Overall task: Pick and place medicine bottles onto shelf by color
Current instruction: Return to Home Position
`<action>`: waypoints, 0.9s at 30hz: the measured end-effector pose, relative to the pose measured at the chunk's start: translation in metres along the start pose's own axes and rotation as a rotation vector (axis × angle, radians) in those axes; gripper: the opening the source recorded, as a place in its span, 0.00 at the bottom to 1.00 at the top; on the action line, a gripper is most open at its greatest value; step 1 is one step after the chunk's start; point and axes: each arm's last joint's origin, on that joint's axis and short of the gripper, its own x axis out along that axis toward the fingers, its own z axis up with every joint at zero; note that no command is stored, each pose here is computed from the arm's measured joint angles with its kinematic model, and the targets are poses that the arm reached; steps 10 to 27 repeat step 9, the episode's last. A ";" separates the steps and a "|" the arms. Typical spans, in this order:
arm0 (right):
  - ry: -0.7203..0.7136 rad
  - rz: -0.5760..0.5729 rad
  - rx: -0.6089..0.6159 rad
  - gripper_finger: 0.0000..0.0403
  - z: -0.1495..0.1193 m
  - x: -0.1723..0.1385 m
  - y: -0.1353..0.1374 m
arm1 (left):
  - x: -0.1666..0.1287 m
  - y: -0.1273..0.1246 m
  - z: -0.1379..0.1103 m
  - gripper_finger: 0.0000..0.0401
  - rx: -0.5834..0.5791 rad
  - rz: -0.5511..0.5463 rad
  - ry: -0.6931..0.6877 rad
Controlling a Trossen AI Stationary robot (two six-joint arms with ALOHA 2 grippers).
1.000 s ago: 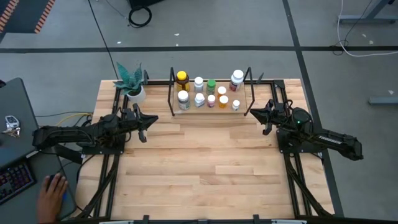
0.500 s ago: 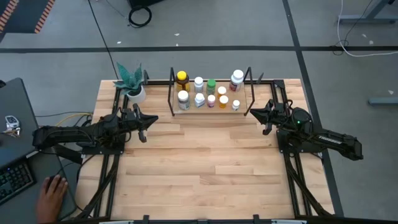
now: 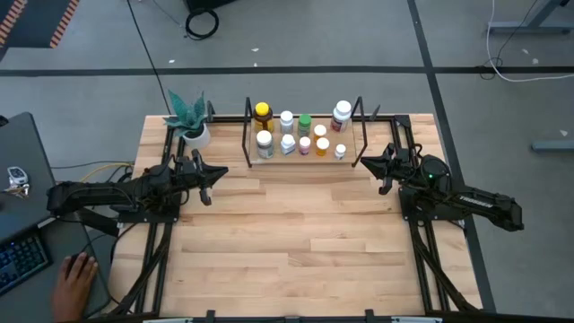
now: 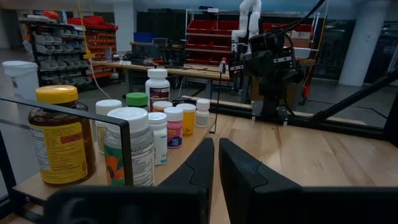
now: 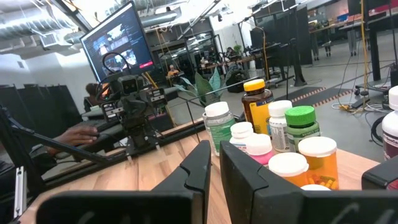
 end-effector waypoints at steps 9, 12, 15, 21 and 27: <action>0.001 0.000 0.000 0.10 0.000 0.000 0.000 | 0.000 0.000 0.000 0.10 0.000 0.000 0.000; 0.001 0.000 0.000 0.10 0.000 0.000 0.000 | 0.000 0.000 0.000 0.10 0.000 0.000 0.000; 0.001 0.000 0.000 0.10 0.000 0.000 0.000 | 0.000 0.000 0.000 0.10 0.000 0.000 0.000; 0.001 0.000 0.000 0.10 0.000 0.000 0.000 | 0.000 0.000 0.000 0.10 0.000 0.000 0.000; 0.001 0.000 0.000 0.10 0.000 0.000 0.000 | 0.000 0.000 0.000 0.10 0.000 0.000 0.000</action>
